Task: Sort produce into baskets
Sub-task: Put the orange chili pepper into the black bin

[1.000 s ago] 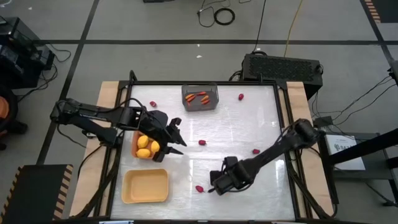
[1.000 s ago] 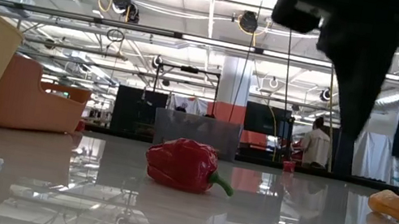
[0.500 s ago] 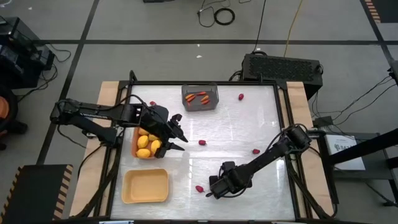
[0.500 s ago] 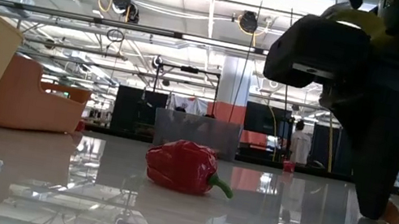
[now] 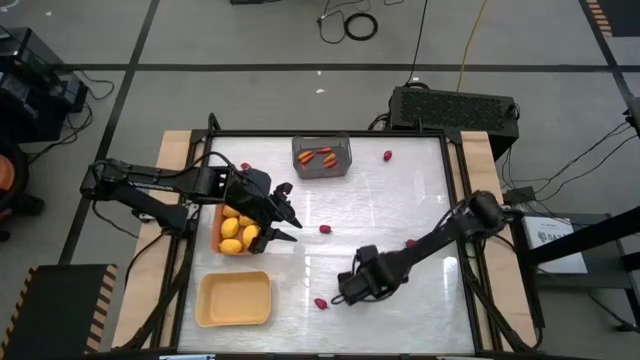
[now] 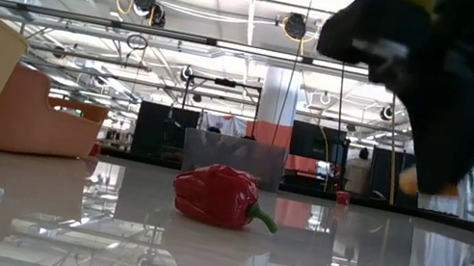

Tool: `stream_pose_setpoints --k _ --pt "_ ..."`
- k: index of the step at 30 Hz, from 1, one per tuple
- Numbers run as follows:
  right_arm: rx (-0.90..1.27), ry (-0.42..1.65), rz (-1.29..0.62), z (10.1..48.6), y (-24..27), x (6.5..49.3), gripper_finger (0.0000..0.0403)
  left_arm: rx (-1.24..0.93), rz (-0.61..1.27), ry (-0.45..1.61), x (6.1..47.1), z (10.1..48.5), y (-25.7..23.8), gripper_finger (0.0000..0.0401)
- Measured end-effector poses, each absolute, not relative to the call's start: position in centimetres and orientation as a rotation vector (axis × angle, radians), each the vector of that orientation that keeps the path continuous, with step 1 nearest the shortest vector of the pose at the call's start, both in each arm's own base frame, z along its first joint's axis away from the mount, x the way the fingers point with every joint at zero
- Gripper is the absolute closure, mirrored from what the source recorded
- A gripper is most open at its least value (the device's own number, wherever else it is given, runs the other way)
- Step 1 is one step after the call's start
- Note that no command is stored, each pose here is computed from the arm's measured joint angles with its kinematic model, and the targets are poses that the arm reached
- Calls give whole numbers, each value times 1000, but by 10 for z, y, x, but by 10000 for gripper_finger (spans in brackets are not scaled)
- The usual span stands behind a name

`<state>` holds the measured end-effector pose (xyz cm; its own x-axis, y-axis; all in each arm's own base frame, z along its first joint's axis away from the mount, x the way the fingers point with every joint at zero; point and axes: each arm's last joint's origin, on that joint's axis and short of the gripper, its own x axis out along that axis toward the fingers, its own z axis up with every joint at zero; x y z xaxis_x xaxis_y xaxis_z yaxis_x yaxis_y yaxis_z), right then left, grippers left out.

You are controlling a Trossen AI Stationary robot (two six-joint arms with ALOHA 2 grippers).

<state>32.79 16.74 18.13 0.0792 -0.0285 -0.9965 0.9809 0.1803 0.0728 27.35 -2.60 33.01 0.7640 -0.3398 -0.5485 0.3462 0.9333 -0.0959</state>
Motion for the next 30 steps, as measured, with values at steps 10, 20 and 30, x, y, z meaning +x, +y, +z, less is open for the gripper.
stream_pose_setpoints --k 10,20,30 --pt "865 946 -983 239 62 343 396 -17 -365 618 272 329 -26 225" --pt "791 733 -727 257 -94 374 399 -84 -266 736 267 321 -24 225" --pt "803 669 -758 251 -183 352 385 -157 -69 837 261 314 -19 225"
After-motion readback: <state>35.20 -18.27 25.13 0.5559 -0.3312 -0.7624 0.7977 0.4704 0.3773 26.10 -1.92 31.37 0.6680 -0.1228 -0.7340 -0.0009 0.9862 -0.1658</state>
